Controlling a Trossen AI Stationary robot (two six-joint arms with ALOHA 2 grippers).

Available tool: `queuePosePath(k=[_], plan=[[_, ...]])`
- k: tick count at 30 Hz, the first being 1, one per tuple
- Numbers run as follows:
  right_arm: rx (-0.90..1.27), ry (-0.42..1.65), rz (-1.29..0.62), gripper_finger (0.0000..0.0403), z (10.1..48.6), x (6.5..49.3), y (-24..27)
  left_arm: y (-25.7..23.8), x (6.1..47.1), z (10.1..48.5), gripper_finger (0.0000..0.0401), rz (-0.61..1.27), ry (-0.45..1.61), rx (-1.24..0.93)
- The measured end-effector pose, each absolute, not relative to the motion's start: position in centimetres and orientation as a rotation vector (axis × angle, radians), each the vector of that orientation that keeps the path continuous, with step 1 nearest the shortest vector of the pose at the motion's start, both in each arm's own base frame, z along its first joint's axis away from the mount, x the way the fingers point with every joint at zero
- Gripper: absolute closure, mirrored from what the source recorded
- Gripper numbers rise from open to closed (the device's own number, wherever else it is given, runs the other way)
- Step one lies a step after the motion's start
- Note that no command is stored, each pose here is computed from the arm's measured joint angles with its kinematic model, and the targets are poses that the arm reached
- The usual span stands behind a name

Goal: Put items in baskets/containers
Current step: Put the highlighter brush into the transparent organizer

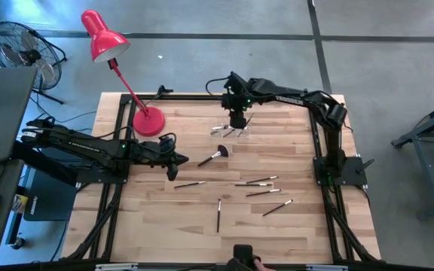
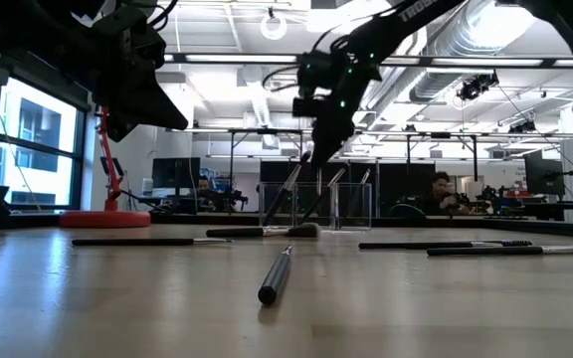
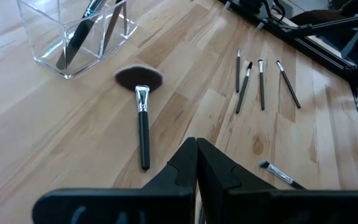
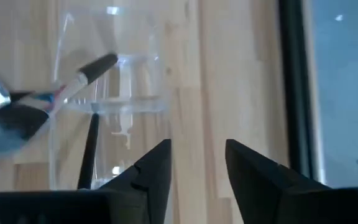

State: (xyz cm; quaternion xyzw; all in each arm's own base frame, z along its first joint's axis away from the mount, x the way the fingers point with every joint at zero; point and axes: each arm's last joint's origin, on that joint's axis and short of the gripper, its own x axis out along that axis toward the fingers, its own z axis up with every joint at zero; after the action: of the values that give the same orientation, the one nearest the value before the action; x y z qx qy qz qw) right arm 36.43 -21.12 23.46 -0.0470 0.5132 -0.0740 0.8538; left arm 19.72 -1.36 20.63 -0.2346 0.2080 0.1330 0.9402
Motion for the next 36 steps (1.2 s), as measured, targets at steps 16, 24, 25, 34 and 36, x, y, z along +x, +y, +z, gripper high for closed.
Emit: queuePosePath(k=[16, 24, 25, 34, 36], plan=[[0.212, 1.001, -0.312, 0.0293, 29.4, 28.2, -16.4, -1.3, 19.7, 20.7, 0.0385, 0.281, 0.419, -0.482], [0.404, 0.772, -0.385, 0.0397, 27.3, 20.5, -8.2, -1.2, 19.7, 20.7, 0.032, 0.337, 0.394, -0.468], [0.429, 0.74, -0.402, 0.0393, 27.0, 19.8, -7.2, -1.1, 19.7, 20.7, 0.0311, 0.352, 0.387, -0.463], [0.568, 0.67, -0.409, 0.04, 22.8, 17.2, -1.6, -0.9, 22.3, 22.3, 0.027, 0.361, 0.5, -0.272], [0.581, 0.694, -0.416, 0.0397, 21.8, 17.2, -1.1, -0.5, 23.6, 22.4, 0.0269, 0.35, 0.551, -0.265]])
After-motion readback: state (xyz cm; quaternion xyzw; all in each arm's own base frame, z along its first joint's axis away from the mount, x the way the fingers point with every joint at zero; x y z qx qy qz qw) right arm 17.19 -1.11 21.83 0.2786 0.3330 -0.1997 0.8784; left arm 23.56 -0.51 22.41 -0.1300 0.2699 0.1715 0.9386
